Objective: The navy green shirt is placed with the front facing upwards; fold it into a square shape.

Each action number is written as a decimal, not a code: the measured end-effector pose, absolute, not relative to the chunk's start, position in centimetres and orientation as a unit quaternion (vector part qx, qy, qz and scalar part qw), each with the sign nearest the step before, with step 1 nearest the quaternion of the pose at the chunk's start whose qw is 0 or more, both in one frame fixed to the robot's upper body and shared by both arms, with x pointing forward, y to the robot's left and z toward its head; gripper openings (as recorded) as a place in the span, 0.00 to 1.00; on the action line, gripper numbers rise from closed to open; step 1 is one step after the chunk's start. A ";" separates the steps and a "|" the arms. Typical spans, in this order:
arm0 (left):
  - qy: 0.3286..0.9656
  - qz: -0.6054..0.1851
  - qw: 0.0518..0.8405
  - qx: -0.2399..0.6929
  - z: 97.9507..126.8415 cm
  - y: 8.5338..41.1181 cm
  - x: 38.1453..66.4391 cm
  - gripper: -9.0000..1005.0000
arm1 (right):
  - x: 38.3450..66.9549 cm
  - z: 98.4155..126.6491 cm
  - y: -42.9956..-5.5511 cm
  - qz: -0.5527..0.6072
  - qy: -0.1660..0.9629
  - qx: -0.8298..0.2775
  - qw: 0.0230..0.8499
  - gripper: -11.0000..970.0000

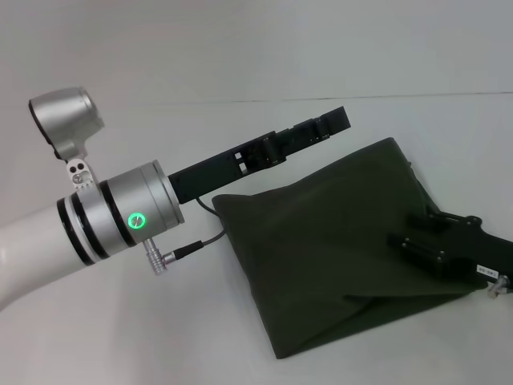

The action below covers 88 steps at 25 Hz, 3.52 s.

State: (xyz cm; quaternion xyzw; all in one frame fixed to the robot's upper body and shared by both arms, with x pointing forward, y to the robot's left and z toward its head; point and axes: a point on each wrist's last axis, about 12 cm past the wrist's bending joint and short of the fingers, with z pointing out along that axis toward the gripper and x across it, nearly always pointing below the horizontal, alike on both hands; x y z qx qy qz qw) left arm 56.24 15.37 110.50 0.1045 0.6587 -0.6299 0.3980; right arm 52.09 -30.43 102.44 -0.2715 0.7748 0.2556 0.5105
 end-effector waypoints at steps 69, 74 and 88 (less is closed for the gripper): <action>0.656 -0.620 0.418 0.102 110.1 17.0 55.9 0.96 | 47.7 104.2 -35.0 0.282 0.749 -0.236 0.551 0.56; 0.655 -0.621 0.418 0.106 110.2 16.9 55.9 0.96 | 47.0 102.8 -33.9 0.281 0.761 -0.250 0.528 0.56; 0.653 -0.624 0.417 0.105 110.2 17.0 55.7 0.96 | 47.6 100.2 -33.4 0.221 0.801 -0.243 0.500 0.60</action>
